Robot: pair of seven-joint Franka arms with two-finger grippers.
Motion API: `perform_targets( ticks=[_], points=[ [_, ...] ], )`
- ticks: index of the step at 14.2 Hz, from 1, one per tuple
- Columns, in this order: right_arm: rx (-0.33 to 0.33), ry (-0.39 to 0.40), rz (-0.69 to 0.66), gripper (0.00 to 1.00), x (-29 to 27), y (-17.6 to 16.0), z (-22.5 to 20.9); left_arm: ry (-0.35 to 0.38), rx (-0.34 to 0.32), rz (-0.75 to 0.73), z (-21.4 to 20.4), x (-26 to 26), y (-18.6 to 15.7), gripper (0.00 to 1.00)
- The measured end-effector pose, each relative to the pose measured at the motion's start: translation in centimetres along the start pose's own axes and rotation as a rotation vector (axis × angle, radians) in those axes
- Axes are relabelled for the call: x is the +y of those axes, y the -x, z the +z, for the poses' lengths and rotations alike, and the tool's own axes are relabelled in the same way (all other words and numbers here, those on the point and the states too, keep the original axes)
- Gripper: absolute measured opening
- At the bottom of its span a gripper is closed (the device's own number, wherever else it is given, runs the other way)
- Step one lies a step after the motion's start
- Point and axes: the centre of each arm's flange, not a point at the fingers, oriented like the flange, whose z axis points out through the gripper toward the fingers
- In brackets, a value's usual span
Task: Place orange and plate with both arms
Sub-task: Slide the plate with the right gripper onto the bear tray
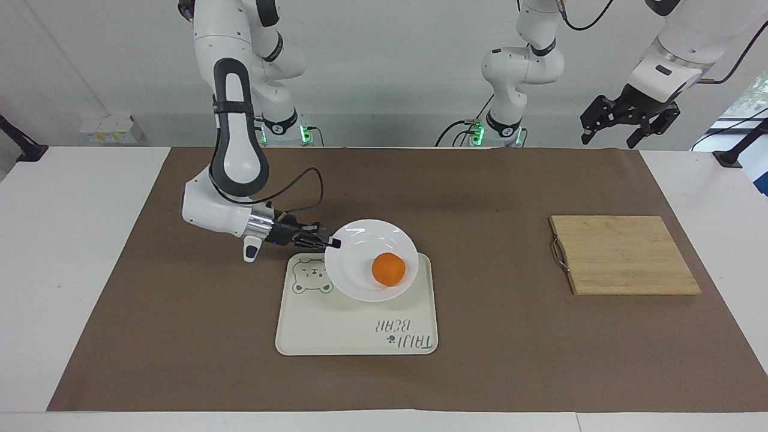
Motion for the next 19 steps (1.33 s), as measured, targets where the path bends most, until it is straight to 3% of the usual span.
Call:
perform_targets(
  ticks=[6,14,16,19],
  points=[
    [0.043,0.025,-0.008,0.05,1.3,-1.3,0.5,0.0,0.0,0.0,0.0,0.0,0.0,1.0],
    [-0.021,-0.01,0.015,0.07,2.3,-0.4,1.7,0.0,0.0,0.0,0.0,0.0,0.0,1.0],
    [-0.023,-0.008,0.041,0.23,2.0,-0.3,1.7,0.0,0.0,0.0,0.0,0.0,0.0,1.0],
    [-0.016,0.019,0.026,0.55,1.8,-0.5,0.7,0.0,0.0,0.0,0.0,0.0,0.0,1.0]
  ],
)
